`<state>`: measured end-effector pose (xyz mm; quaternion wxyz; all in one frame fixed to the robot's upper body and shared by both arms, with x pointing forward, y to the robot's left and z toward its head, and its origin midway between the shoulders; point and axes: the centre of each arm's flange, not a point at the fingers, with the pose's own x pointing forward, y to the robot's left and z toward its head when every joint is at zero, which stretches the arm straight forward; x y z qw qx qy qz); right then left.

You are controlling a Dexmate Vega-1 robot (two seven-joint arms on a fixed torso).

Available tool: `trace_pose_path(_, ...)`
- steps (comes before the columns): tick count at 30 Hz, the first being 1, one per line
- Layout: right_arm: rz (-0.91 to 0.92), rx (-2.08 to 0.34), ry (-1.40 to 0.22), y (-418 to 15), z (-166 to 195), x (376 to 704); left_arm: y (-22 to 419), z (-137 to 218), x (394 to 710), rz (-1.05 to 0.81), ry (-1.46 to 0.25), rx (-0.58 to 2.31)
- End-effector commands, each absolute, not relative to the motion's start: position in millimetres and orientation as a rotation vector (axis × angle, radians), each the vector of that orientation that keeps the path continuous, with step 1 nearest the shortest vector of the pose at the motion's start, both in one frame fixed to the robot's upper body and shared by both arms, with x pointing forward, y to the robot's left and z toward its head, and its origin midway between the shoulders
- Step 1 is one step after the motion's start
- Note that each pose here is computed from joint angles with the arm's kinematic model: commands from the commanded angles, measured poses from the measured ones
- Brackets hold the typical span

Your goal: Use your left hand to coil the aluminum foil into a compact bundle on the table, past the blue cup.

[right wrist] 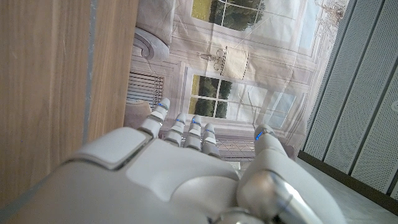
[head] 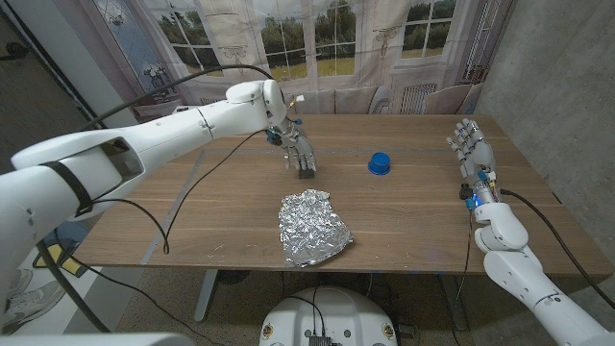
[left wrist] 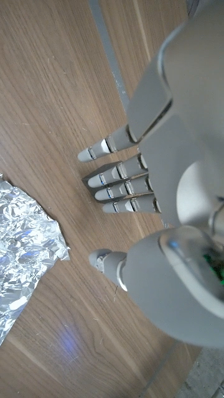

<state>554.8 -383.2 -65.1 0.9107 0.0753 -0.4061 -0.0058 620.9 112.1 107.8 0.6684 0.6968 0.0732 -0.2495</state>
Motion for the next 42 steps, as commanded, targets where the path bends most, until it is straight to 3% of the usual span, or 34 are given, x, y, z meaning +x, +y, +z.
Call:
trace_pose_path(1,-0.016,0.159,-0.838,-380.1,-67.6,555.0,92.2,97.6,621.9,-0.537,0.21,1.709)
trace_pose_path(42,-0.049,0.181,-0.842,-386.7,-80.8,552.2,41.2,65.5,632.3,-0.503,0.307,1.981)
